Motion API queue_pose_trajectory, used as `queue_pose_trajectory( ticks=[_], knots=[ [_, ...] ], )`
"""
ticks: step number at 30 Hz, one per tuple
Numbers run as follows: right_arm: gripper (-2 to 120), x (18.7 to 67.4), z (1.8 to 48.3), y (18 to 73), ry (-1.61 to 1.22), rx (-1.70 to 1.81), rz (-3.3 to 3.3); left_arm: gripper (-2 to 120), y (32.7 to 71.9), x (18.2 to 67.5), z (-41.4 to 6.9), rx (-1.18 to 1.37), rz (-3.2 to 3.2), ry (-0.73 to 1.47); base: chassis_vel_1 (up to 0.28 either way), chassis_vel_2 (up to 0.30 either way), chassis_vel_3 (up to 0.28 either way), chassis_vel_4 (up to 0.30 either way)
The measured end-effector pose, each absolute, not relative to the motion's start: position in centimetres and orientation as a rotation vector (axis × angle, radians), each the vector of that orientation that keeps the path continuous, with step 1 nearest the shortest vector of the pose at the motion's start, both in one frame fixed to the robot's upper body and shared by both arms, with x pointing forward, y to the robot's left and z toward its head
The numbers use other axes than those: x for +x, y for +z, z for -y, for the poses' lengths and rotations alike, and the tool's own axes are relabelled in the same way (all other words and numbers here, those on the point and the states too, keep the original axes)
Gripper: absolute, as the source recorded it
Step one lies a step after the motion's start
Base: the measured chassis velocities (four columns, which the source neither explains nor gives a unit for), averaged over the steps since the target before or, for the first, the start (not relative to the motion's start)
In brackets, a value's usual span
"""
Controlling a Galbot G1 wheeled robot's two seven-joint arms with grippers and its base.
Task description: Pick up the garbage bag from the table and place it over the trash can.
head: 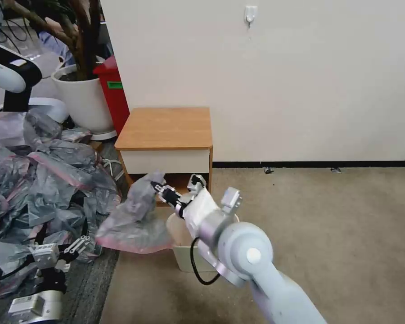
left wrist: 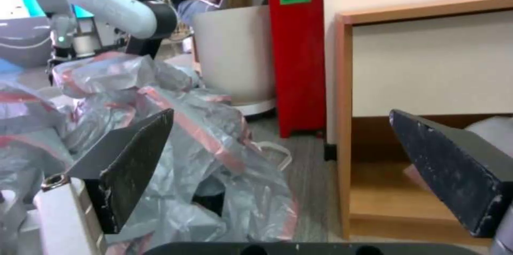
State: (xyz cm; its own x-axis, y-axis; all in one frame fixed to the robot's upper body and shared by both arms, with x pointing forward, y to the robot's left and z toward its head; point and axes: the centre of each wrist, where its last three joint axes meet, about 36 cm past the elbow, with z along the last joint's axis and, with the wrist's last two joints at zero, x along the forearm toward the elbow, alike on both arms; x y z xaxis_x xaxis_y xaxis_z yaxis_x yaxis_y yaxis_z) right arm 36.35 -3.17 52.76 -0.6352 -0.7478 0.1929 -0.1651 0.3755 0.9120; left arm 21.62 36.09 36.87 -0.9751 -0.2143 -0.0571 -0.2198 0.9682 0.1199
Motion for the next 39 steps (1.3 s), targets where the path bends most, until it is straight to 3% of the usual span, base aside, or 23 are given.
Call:
queue_pose_trajectory(
  ticks=[8, 18, 39],
  knots=[
    [0, 37.0, 0.6, 48.8, -1.176, 0.673, 2.038, 100, 36.8, 21.5, -36.4, -0.352, -3.071, 0.204, 0.000, 0.000, 0.000, 0.000],
    [0, 36.8, 2.4, 43.6, -1.014, 0.515, 2.214, 100, 36.7, 21.9, -36.3, -0.344, -3.067, 0.199, 0.000, 0.000, 0.000, 0.000],
    [0, 33.7, 6.9, 43.4, -0.814, 0.356, 2.421, 100, 37.0, 22.2, -36.3, -0.324, -3.058, 0.198, 0.000, 0.000, 0.000, 0.000]
  ],
)
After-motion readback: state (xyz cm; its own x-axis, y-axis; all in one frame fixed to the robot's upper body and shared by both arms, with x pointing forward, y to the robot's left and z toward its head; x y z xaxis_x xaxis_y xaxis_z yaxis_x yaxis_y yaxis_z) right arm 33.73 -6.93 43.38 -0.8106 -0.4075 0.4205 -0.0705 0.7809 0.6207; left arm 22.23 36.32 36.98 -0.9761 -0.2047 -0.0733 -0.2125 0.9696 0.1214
